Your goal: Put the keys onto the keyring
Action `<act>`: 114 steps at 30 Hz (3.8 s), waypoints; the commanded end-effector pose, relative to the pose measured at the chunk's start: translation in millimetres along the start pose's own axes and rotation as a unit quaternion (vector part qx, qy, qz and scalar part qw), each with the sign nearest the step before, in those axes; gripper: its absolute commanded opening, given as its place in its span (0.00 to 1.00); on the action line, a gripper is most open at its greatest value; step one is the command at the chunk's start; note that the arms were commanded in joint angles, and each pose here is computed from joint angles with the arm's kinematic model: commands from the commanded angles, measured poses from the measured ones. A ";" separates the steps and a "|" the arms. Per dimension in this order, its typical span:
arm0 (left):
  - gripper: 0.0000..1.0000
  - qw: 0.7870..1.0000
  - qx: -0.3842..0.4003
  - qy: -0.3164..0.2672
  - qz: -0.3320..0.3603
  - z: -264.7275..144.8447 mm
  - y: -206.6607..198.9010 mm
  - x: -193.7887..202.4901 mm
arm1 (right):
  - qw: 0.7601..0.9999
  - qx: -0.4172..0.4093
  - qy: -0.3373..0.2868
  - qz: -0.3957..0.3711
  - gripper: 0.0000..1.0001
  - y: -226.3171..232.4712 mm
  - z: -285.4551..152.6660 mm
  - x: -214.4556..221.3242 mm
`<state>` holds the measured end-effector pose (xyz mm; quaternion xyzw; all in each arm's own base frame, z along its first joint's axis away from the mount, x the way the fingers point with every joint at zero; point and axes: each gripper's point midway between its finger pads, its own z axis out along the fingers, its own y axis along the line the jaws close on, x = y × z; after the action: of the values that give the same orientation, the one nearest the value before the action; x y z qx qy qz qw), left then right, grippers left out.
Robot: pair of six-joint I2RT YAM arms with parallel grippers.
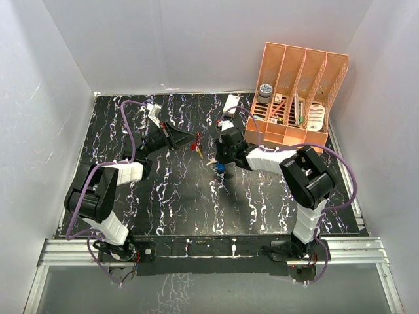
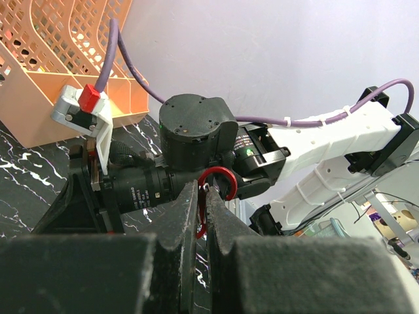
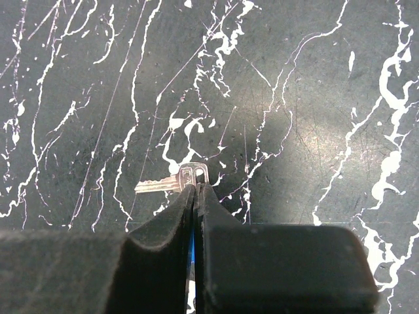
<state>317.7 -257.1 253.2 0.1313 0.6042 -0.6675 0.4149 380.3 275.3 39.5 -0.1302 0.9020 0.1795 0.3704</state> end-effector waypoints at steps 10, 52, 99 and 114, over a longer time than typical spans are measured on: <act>0.00 0.984 0.097 -0.044 0.142 -1.5 -58.1 -23.7 | 0.987 -0.049 -0.152 -0.020 0.00 26.3 -71.9 -82.6; 0.00 0.981 0.116 -0.046 0.146 6.2 -70.5 -32.0 | 0.912 -0.257 -0.309 -0.083 0.00 109.1 -187.6 -154.5; 0.00 0.982 0.122 -0.047 0.139 17.6 -67.6 -32.4 | 0.897 -0.290 -0.307 -0.134 0.00 124.0 -186.6 -140.6; 0.00 0.983 0.120 -0.046 0.134 17.1 -65.8 -29.8 | 0.892 -0.288 -0.319 -0.142 0.00 122.2 -190.5 -138.6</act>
<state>315.2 -271.5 270.2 0.1474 0.5881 -0.6794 0.4133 319.1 319.1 260.5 -0.2816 0.6602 0.4020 0.5685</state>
